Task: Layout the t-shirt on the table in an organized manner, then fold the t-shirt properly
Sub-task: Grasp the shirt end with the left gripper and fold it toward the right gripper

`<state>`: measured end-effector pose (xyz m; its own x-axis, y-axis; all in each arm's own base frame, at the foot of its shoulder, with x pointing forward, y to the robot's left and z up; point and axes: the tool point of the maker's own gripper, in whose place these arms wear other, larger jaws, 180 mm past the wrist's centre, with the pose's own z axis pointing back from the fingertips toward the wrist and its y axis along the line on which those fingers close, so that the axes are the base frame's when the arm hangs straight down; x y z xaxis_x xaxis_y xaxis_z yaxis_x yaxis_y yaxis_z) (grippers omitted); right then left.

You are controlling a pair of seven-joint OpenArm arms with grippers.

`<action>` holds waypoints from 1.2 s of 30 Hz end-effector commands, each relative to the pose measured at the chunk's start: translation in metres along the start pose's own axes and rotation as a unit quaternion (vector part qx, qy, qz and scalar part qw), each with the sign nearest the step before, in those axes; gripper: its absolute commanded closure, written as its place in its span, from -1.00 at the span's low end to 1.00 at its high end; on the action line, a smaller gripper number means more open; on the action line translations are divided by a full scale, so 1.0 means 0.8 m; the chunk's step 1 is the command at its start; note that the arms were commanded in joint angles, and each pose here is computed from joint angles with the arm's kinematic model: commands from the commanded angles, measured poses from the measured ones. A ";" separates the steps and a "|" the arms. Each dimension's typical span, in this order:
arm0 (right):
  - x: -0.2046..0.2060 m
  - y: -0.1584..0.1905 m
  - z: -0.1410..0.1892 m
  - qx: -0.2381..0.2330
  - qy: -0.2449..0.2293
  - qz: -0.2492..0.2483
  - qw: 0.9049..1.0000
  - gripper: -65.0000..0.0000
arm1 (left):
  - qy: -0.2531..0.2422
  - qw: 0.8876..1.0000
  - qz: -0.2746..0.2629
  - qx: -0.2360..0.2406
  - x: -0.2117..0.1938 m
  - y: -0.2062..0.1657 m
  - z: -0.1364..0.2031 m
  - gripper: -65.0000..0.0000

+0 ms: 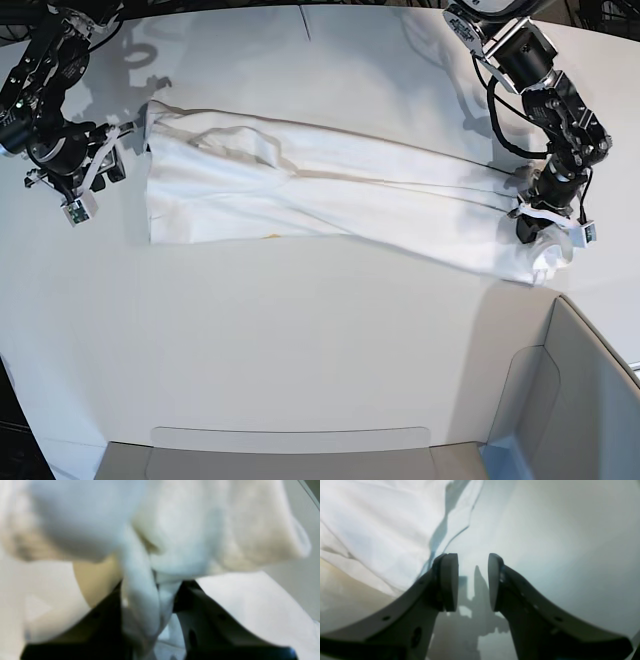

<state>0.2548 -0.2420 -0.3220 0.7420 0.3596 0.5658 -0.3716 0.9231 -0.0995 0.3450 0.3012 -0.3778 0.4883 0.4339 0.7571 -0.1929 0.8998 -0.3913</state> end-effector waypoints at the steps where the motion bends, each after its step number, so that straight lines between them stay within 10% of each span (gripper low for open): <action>1: 0.008 -0.005 0.006 -0.006 -0.011 0.013 1.000 0.37 | -0.053 0.998 -0.017 0.003 0.042 0.001 0.015 1.00; 9: 0.009 -0.005 0.006 -0.006 -0.013 0.013 1.000 0.37 | -0.130 0.985 -0.113 0.001 0.091 -0.045 0.069 1.00; 36: 0.011 0.006 0.001 0.004 -0.019 0.003 1.000 0.37 | -0.140 0.935 -0.291 -0.149 -0.048 -0.183 0.089 1.00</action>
<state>0.2536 -0.2338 -0.3260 0.7446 0.3427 0.5728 -0.3698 0.9262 -0.0734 0.2894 0.1582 -0.3278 0.2435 -0.1075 0.9639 0.2955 0.9548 0.0319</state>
